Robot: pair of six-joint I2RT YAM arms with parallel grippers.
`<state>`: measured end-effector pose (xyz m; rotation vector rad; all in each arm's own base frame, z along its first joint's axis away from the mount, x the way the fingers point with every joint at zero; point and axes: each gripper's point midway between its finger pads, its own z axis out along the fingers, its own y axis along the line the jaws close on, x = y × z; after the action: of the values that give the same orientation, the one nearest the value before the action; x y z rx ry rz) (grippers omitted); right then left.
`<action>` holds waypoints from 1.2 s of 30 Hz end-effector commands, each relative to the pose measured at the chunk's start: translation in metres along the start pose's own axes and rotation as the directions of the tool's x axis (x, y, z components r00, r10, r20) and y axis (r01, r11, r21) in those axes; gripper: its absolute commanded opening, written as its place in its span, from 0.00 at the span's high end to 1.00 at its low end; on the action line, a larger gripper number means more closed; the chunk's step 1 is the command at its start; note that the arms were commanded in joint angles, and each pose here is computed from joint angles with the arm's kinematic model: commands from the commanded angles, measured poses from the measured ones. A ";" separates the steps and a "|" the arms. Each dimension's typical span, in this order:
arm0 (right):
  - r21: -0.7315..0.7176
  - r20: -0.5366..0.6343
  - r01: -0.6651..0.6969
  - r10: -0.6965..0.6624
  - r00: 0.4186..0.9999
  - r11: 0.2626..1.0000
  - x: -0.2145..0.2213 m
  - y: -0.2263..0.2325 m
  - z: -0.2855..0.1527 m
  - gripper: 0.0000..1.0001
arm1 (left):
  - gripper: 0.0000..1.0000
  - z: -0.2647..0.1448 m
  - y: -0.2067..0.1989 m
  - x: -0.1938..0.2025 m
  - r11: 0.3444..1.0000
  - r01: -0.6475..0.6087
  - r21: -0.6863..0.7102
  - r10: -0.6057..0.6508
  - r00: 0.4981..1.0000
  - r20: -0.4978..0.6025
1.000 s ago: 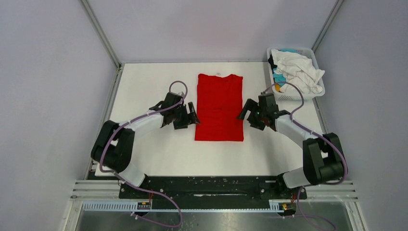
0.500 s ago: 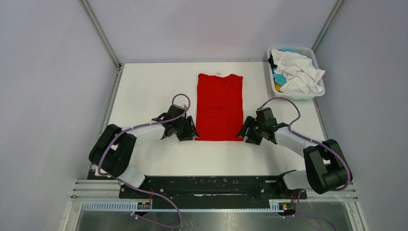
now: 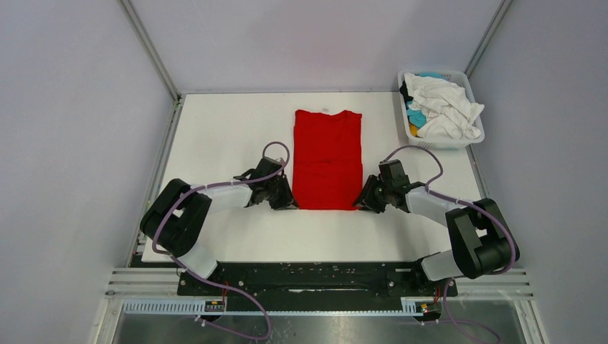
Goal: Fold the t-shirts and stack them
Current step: Grab one side of the 2/3 rectangular tshirt with both arms, then fold the long partially folded tshirt into a neat square
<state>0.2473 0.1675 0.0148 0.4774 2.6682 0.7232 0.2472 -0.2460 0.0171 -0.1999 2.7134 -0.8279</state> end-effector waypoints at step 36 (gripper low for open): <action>-0.039 -0.265 0.196 -0.199 0.944 0.980 0.130 -0.014 -0.101 1.00 | 1.00 -0.112 -0.024 0.094 0.978 -0.176 0.111 0.165 0.981 0.103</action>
<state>0.0894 0.1677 0.0458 0.1310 2.8794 0.8265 0.1035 -0.2290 0.0737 0.0336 2.6239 -0.9703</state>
